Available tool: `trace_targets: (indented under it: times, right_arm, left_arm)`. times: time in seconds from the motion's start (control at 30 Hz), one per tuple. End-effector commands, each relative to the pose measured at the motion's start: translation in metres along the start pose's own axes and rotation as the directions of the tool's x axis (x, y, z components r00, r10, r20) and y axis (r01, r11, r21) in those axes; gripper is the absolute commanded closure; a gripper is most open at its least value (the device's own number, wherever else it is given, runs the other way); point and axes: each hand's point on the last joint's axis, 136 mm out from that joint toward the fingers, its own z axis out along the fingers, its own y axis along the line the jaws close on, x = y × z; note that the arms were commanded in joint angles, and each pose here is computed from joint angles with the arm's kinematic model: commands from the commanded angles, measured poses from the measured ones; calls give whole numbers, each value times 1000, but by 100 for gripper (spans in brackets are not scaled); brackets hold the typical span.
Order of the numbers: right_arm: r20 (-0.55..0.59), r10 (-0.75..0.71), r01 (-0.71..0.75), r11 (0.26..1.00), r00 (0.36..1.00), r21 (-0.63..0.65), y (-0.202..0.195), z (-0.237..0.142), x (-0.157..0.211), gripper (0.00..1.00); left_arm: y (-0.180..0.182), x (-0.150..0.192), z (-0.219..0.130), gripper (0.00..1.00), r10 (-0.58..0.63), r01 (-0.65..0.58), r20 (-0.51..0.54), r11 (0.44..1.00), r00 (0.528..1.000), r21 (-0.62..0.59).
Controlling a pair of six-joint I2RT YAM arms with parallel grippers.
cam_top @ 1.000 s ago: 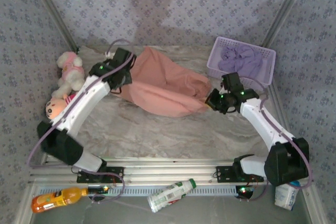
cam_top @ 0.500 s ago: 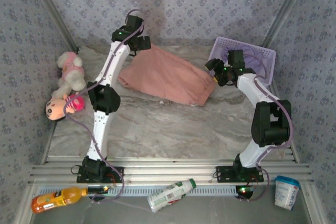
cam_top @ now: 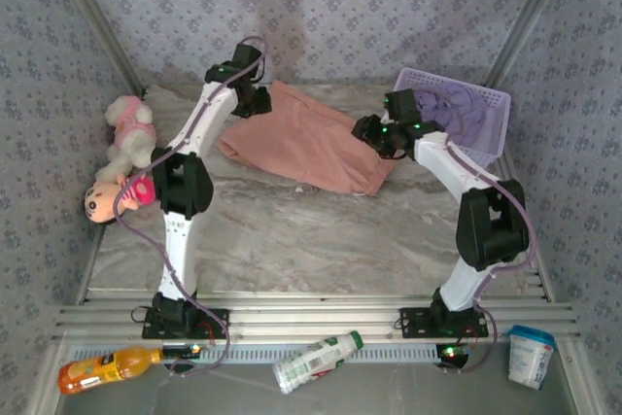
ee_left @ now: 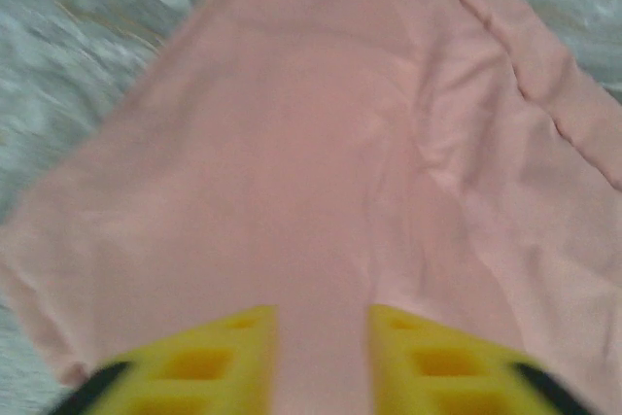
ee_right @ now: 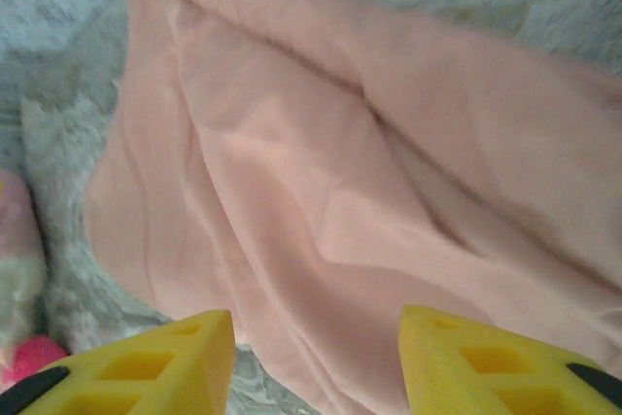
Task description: Fold and stack the mixed laundry pile
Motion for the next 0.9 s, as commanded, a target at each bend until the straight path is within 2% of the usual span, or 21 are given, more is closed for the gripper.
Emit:
trace_targets:
  times: [0.0, 0.2, 0.37, 0.47, 0.63, 0.8, 0.87]
  right_arm:
    - [-86, 6, 1, 996, 996, 84, -26, 36, 22, 51]
    - [-169, 22, 2, 990, 985, 142, -49, 73, 46, 52]
    - [-241, -43, 95, 973, 970, 211, -70, 74, 64, 48]
    - [-305, -85, 164, 956, 948, 242, -82, 68, 77, 44]
    - [-401, -182, 302, 917, 898, 260, -91, 51, 97, 42]
    - [-525, -294, 463, 858, 799, 224, -99, 26, 136, 41]
    - [-558, -314, 498, 840, 768, 214, -105, 16, 149, 41]
  left_arm:
    - [-14, 3, 13, 100, -58, 57, 10, 993, 998, 104]
    - [31, 62, 64, 100, -83, 79, -108, 996, 991, -38]
    - [68, 118, 71, 100, -161, 145, -161, 984, 974, -107]
    - [85, 154, 62, 100, -198, 176, -182, 976, 963, -131]
    - [100, 219, 31, 100, -245, 211, -231, 964, 942, -165]
    - [90, 274, -18, 100, -234, 202, -242, 968, 942, -150]
    - [84, 286, -38, 100, -233, 204, -227, 969, 946, -142]
